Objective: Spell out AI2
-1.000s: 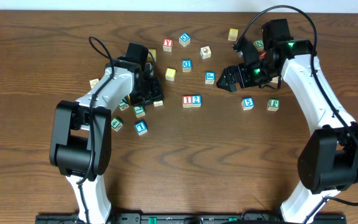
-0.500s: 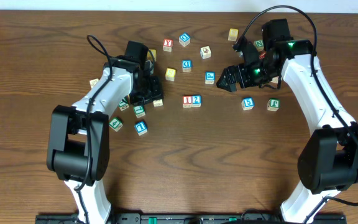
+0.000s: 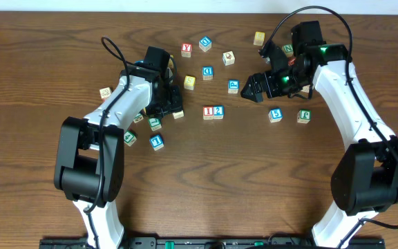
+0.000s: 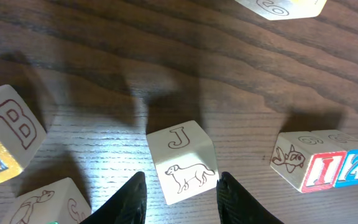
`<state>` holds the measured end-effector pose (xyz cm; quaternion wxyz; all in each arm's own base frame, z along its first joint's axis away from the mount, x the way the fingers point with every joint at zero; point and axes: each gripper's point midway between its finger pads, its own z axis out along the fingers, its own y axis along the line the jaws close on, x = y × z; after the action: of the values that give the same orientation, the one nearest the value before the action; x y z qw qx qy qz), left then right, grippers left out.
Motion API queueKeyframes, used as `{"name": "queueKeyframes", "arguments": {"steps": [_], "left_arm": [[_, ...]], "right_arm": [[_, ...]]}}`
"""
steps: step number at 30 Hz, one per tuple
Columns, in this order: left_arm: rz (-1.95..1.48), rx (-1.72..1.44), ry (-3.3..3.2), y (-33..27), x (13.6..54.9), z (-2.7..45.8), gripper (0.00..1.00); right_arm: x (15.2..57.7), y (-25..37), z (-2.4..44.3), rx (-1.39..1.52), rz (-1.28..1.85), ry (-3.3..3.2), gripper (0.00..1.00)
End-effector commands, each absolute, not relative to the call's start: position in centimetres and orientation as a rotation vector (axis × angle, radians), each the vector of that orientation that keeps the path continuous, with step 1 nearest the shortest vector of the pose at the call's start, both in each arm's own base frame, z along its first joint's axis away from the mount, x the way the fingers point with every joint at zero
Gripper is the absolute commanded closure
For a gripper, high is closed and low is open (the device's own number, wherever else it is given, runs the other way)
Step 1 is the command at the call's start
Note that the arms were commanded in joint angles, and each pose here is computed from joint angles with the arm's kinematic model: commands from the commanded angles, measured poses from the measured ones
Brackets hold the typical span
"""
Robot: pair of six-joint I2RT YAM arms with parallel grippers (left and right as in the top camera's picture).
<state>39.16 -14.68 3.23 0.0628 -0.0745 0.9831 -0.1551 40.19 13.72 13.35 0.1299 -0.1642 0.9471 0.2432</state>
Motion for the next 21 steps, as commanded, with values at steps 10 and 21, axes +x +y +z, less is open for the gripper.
{"name": "queueKeyframes", "arguments": {"steps": [10,21], "left_arm": [[-0.418,-0.245,2.983,-14.2,39.2,2.1,0.64],[-0.427,-0.272,2.985,-15.1,39.3,1.3,0.67]], "right_arm": [[40.1,13.6,14.2,-0.498,0.695,2.725,0.01],[40.1,13.6,14.2,-0.498,0.695,2.725,0.01]]}}
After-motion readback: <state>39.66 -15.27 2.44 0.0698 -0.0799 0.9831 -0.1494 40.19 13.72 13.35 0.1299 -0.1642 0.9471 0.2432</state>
